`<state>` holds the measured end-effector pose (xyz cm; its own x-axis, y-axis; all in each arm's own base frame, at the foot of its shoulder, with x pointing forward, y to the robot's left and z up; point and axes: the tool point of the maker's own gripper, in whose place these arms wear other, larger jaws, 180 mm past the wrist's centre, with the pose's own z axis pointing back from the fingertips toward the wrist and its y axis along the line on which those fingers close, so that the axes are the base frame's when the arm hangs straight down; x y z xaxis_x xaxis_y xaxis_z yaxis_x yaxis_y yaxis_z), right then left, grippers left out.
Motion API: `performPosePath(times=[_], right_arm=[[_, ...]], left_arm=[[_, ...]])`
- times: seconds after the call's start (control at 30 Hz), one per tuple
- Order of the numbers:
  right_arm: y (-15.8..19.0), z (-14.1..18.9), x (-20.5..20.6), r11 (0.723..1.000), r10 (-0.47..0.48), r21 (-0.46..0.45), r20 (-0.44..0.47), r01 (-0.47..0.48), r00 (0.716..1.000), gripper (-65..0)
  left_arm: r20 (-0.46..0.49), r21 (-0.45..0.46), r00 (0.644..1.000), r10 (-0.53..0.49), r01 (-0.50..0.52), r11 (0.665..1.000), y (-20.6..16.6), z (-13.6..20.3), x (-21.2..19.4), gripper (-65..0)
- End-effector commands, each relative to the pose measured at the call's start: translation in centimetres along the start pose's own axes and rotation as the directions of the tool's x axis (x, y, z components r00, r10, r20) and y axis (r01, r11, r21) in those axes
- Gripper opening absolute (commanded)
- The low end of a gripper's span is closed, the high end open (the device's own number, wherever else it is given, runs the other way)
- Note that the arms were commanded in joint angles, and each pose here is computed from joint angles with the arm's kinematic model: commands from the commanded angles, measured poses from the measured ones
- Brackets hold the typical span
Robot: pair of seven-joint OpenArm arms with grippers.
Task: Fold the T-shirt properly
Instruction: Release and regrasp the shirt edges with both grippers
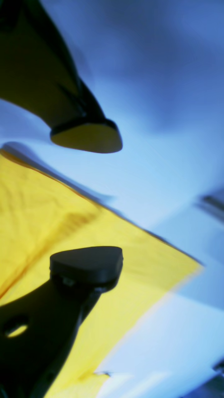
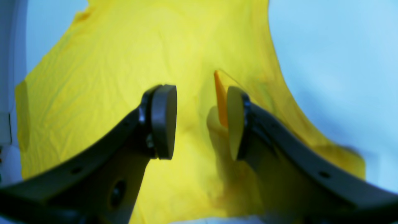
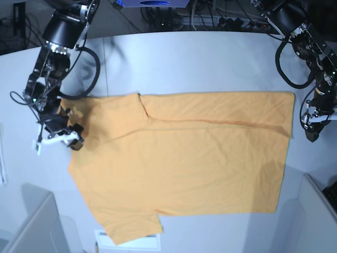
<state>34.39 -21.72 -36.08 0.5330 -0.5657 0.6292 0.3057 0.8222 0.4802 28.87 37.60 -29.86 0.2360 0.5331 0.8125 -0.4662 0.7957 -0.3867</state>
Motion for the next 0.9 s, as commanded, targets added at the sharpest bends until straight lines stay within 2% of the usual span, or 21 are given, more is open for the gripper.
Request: performPosePath(times=[0.0, 0.1, 0.17, 0.27, 0.37, 0.53, 0.63, 0.87], right_arm=[[-0.3, 1.1, 1.6, 1.0, -0.01, -0.006, 0.082, 0.01, 0.997, -40.1], [-1.9, 3.8, 0.6, 0.997, -0.05, -0.046, 0.143, 0.057, 0.989, -39.9], [-2.1, 5.0, -0.4, 0.996, -0.057, -0.057, 0.152, 0.066, 0.987, -39.0], [-2.3, 5.5, -1.3, 0.996, -0.058, -0.064, 0.138, 0.068, 0.989, -32.4], [-3.3, 5.9, -2.9, 0.994, -0.062, -0.088, 0.105, 0.072, 0.993, -27.8], [-3.9, 6.9, -6.5, 0.982, -0.176, -0.054, 0.045, 0.179, 0.983, -27.3], [-3.6, 6.7, -7.2, 0.97, -0.24, -0.018, 0.03, 0.241, 0.97, -27.5], [-5.2, 5.6, -8.7, 0.953, -0.295, -0.057, 0.03, 0.297, 0.955, -27.5]], left_arm=[[0.007, -0.028, 1.0, -0.013, 0.013, 1.0, -0.4, 0.9, 0.4, -19.3], [-0.019, -0.047, 1.0, 0.019, -0.019, 0.999, 0.4, 2.7, -0.9, -19.3], [-0.025, -0.04, 0.996, 0.086, -0.087, 0.995, 1.9, 3.6, -1.3, -19.3], [-0.046, -0.018, 0.984, 0.17, -0.171, 0.985, 3.4, 3.8, -2.8, -19.3], [-0.108, 0.022, 0.974, 0.199, -0.197, 0.98, 4.8, 4.0, -5.5, -19.3], [-0.174, 0.001, 0.971, 0.165, -0.167, 0.986, 5.3, 4.1, -7.9, -19.3], [-0.187, 0.007, 0.964, 0.19, -0.192, 0.981, 5.5, 3.5, -8.6, -19.3], [-0.213, 0.031, 0.952, 0.22, -0.218, 0.975, 6.4, 3.4, -9.9, -19.3]])
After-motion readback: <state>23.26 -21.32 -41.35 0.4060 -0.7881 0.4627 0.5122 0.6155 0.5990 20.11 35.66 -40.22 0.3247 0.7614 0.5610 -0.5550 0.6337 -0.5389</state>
